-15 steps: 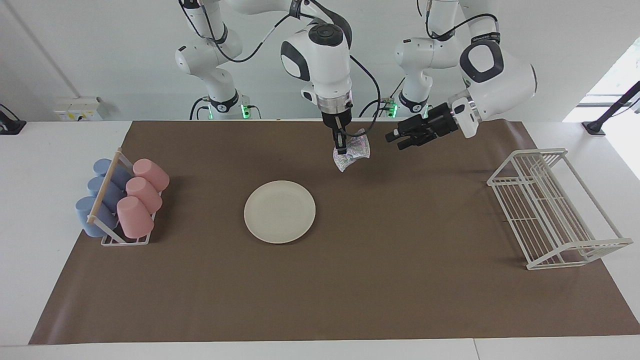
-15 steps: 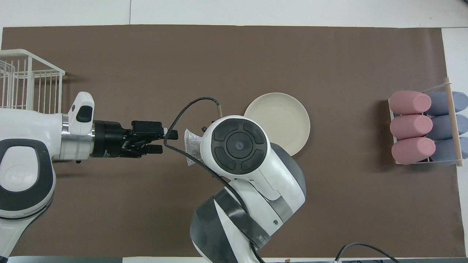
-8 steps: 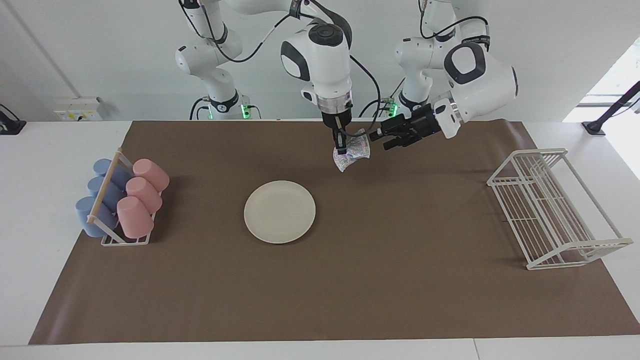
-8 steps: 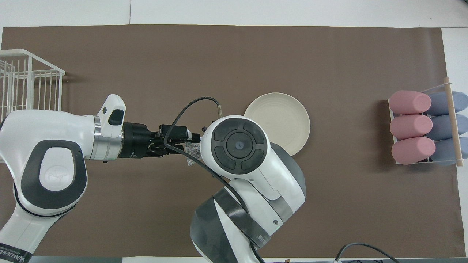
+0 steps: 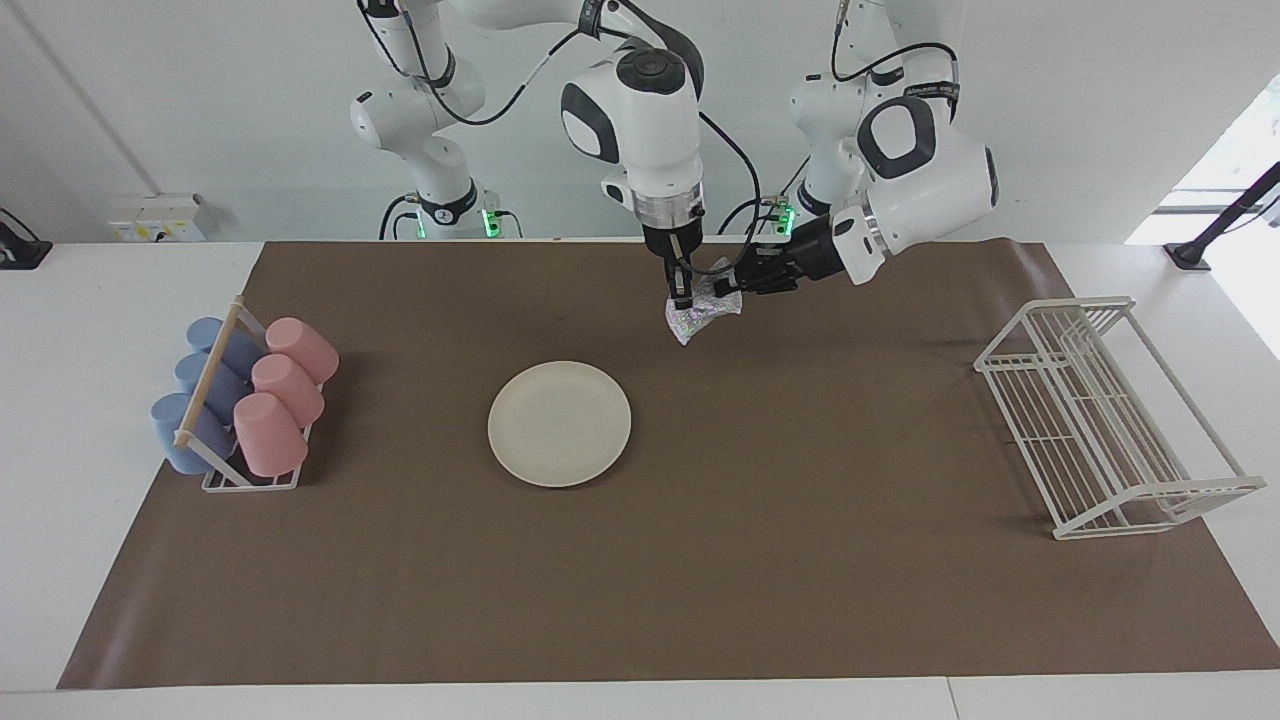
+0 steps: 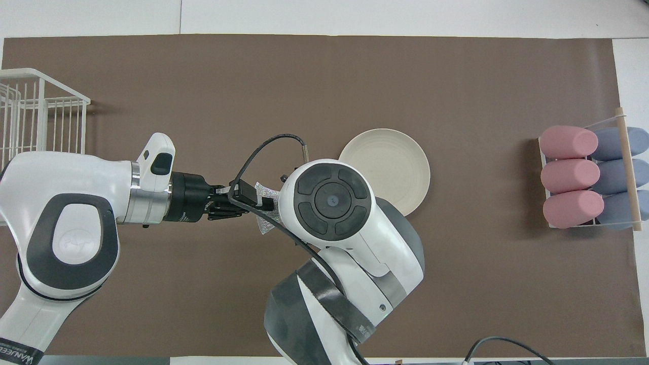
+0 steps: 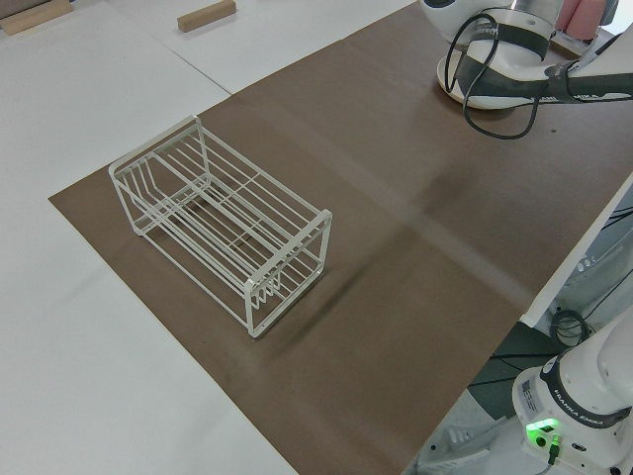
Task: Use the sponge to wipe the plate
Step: 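Pull the sponge away with the left gripper while the right gripper withdraws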
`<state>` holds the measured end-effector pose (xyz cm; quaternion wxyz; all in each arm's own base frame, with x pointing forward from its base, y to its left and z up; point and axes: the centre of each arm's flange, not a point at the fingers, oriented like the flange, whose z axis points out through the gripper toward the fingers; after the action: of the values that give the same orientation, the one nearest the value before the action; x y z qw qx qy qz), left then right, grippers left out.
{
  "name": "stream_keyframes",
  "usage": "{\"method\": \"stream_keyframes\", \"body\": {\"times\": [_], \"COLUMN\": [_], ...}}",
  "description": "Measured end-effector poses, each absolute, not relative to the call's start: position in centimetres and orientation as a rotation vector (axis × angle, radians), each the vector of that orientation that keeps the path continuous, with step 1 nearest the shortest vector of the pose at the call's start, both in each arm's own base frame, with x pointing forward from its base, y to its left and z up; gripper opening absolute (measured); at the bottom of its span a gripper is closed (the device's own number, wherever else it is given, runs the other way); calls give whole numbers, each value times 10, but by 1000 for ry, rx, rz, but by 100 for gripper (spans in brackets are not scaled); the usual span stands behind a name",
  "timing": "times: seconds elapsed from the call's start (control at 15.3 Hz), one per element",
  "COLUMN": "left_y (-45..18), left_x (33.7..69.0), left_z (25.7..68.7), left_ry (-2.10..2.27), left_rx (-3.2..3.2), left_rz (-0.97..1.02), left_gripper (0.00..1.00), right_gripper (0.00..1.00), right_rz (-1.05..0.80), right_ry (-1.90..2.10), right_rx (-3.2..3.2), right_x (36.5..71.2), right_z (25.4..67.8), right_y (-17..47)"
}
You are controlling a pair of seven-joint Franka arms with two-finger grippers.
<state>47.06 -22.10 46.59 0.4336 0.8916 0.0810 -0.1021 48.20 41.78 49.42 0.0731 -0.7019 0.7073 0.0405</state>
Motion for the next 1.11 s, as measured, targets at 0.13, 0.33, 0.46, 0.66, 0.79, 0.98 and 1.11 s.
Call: {"method": "stream_keyframes", "body": {"times": [0.13,0.33,0.46,0.66,0.79,0.98,1.11], "left_y": [-221,-221,-218,-209,-201,-183,-167], "left_x": [470,470,470,473,476,482,486], "left_z": [466,466,465,465,464,469,472], "left_ry": [218,231,235,264,301,345,338], "left_rx": [2219,2216,2213,2211,2263,2389,2480], "left_rz": [-273,-285,-299,-301,-310,-311,-315], "left_gripper": [5,5,5,5,5,5,5], "right_gripper": [4,11,30,59,77,99,100], "right_rz": [122,118,110,121,140,135,154], "right_ry": [2124,2110,2038,1759,1572,1319,1115], "right_rx": [-2108,-2133,-2254,-2561,-2707,-2824,-2913], "right_x": [482,482,485,500,514,537,544], "right_z": [494,494,492,492,499,514,527], "right_y": [418,416,405,361,321,256,213]}}
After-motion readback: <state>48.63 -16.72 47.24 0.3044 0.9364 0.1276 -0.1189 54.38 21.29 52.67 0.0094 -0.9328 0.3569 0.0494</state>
